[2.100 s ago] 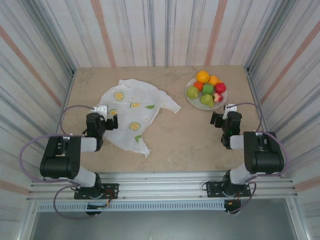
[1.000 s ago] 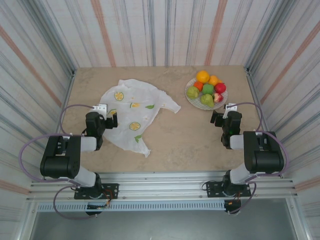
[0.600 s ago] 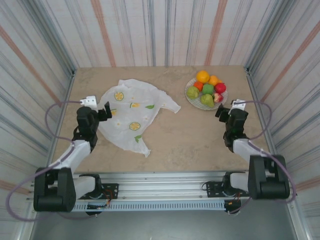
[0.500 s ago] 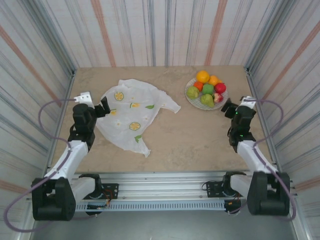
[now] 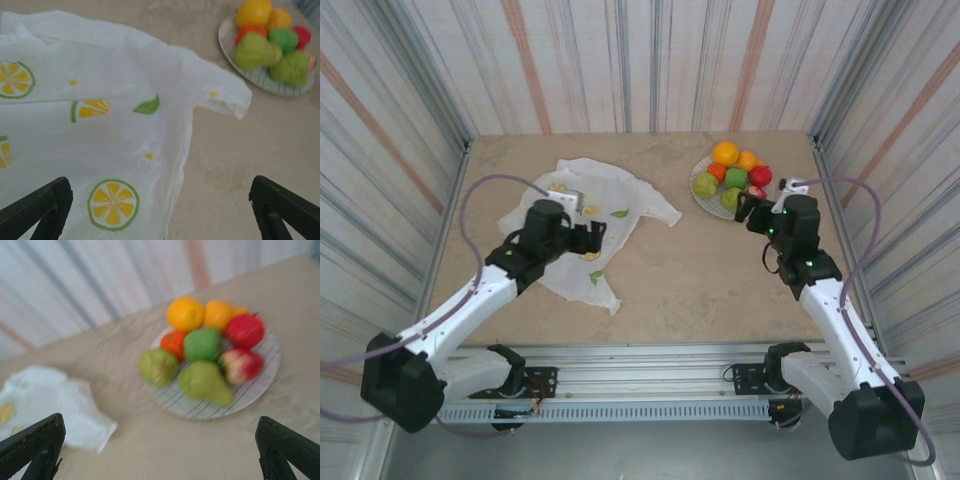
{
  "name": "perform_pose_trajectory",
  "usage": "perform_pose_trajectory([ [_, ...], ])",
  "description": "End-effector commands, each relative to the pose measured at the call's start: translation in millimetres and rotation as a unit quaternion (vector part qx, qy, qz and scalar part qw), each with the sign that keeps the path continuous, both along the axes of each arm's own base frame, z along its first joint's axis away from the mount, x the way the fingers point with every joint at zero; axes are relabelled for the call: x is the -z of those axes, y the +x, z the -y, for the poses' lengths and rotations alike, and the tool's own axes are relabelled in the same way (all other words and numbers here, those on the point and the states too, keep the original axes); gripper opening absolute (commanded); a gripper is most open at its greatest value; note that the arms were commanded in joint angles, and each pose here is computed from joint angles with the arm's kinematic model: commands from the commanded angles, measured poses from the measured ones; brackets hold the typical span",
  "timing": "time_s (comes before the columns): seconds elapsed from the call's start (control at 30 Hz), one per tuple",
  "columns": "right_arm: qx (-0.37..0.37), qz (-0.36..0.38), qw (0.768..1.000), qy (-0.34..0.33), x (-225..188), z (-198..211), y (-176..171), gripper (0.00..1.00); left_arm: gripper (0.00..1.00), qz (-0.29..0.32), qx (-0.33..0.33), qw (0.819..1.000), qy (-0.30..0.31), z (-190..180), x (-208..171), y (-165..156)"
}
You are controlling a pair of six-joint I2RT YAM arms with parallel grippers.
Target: Place the fruits into the plastic bag
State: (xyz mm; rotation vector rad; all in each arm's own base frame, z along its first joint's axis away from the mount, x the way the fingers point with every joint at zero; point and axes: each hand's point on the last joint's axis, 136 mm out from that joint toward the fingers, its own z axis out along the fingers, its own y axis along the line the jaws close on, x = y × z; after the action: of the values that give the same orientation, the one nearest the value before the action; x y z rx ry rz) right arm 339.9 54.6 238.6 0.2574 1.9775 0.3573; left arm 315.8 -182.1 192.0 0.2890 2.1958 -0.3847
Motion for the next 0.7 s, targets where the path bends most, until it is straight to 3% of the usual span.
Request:
perform_pose_trajectory([
  [0.0,-0.039,-0.038,0.998,-0.01,8.4,-20.8,-5.0,0.99,0.95,-0.027,0.017,0.988,0.151,-2.0,30.3,-3.2],
  [0.23,-0.051,-0.056,0.997,-0.001,24.1,-31.4,6.8,0.99,0.91,-0.068,0.108,0.958,0.259,52.4,78.6,18.2],
  [0.43,-0.054,-0.068,0.996,-0.005,33.6,-31.1,2.9,0.99,0.77,-0.095,0.11,0.937,0.318,63.7,116.6,45.3],
  [0.67,-0.053,-0.077,0.996,-0.012,43.9,-28.5,-2.9,0.99,0.51,-0.112,0.103,0.923,0.352,65.0,144.2,61.6],
])
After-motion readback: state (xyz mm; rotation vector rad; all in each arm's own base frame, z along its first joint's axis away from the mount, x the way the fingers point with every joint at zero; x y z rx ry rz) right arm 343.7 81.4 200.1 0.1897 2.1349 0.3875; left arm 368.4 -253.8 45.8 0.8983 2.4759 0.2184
